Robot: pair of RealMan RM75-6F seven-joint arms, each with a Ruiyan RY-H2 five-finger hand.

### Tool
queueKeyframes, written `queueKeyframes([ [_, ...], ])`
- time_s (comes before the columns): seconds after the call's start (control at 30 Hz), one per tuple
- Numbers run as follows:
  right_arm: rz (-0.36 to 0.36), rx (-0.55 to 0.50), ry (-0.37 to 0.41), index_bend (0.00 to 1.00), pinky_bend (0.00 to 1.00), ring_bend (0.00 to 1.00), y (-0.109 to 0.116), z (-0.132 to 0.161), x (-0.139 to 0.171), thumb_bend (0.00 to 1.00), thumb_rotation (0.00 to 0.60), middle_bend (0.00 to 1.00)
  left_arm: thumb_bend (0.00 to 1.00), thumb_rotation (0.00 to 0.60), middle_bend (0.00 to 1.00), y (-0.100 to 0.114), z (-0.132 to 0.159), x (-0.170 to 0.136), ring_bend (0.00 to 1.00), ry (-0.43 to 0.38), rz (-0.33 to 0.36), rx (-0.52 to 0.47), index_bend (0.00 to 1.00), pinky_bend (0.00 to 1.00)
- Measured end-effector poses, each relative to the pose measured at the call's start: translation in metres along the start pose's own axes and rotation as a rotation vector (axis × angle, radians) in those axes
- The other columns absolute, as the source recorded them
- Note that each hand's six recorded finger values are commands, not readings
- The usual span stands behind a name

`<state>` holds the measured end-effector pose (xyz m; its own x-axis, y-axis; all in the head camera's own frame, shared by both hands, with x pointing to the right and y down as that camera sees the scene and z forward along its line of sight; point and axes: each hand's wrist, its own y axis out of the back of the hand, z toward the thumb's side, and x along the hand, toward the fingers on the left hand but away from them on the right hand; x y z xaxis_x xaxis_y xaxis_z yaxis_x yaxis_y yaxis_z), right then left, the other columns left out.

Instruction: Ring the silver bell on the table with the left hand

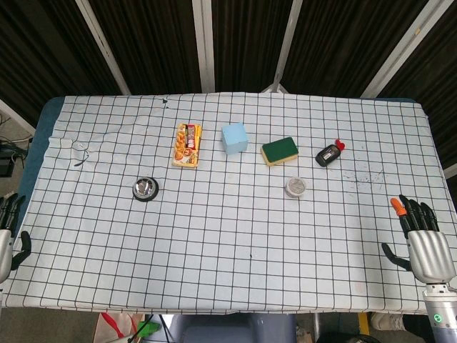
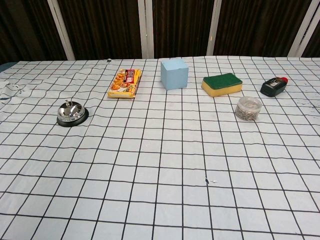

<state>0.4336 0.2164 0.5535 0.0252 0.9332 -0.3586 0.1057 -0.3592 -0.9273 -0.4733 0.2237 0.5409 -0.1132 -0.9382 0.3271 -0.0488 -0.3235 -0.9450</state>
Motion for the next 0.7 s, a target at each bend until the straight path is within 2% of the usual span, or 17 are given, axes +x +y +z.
queueKeyframes([
  [0.47,-0.008,-0.004,-0.012,0.08,0.00,0.02,0.001,-0.003,-0.002,0.30,0.600,0.00,0.85,0.600,0.05,0.007,-0.006,-0.005,0.00,0.028,0.016,-0.009,0.05,0.01],
  [0.57,-0.002,-0.004,-0.010,0.08,0.00,0.02,0.000,-0.003,-0.002,0.30,0.600,0.00,0.85,0.600,0.05,0.005,-0.004,-0.002,0.00,0.019,0.003,-0.005,0.05,0.01],
  [0.7,0.007,-0.002,-0.006,0.08,0.00,0.02,-0.002,-0.002,-0.002,0.31,0.600,0.00,0.85,0.600,0.05,-0.001,0.009,0.008,0.00,-0.038,-0.014,0.005,0.05,0.01],
])
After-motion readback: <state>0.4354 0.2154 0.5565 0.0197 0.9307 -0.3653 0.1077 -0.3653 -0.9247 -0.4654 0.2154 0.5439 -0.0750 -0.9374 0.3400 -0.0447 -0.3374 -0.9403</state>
